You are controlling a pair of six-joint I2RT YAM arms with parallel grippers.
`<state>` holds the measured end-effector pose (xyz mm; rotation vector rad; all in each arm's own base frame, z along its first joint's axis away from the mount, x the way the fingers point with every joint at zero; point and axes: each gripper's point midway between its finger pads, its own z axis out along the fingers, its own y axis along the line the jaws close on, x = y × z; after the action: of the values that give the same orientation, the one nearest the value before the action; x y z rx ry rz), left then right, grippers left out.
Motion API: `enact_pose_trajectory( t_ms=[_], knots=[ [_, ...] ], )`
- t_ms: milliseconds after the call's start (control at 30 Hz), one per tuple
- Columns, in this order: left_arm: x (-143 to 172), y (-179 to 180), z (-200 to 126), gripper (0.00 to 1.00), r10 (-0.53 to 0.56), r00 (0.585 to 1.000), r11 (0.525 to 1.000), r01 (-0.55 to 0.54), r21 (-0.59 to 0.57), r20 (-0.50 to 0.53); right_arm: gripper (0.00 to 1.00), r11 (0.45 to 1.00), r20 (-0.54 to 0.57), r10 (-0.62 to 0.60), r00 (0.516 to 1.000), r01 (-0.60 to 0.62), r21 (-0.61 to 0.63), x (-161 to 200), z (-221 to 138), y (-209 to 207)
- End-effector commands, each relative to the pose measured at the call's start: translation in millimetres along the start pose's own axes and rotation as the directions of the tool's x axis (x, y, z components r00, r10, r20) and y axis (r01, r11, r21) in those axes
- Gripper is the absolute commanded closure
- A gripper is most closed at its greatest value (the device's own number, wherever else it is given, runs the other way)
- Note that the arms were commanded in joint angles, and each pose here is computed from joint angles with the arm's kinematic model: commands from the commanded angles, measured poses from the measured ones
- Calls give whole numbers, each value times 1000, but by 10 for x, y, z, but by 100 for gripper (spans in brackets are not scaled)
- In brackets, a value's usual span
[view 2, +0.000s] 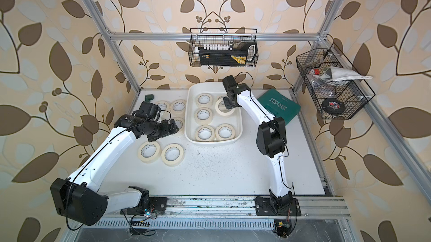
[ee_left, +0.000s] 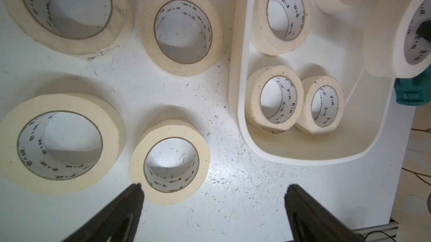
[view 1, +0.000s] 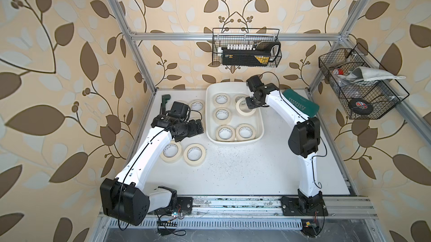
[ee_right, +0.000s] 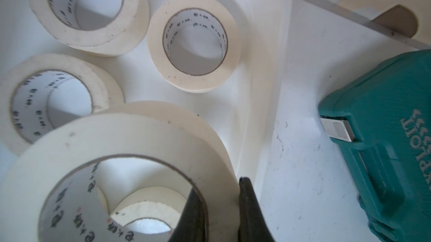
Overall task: Take out the art tape in the storage box
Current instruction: Pick up the art tape from the storage box.
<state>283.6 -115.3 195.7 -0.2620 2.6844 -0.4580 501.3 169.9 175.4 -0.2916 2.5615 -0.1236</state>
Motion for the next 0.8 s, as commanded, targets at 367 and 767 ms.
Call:
enact_pose_trajectory(
  t_ms=[367, 767],
  knots=[
    [-200, -791, -155, 2, 189, 980, 980, -193, 53, 64, 100, 999, 55, 13, 998, -11, -39, 276, -595, 287],
    [-172, -1363, 252, 3, 218, 976, 968, -218, 122, 9, 100, 993, 14, 13, 1000, -11, -117, 536, -724, 689]
  ],
)
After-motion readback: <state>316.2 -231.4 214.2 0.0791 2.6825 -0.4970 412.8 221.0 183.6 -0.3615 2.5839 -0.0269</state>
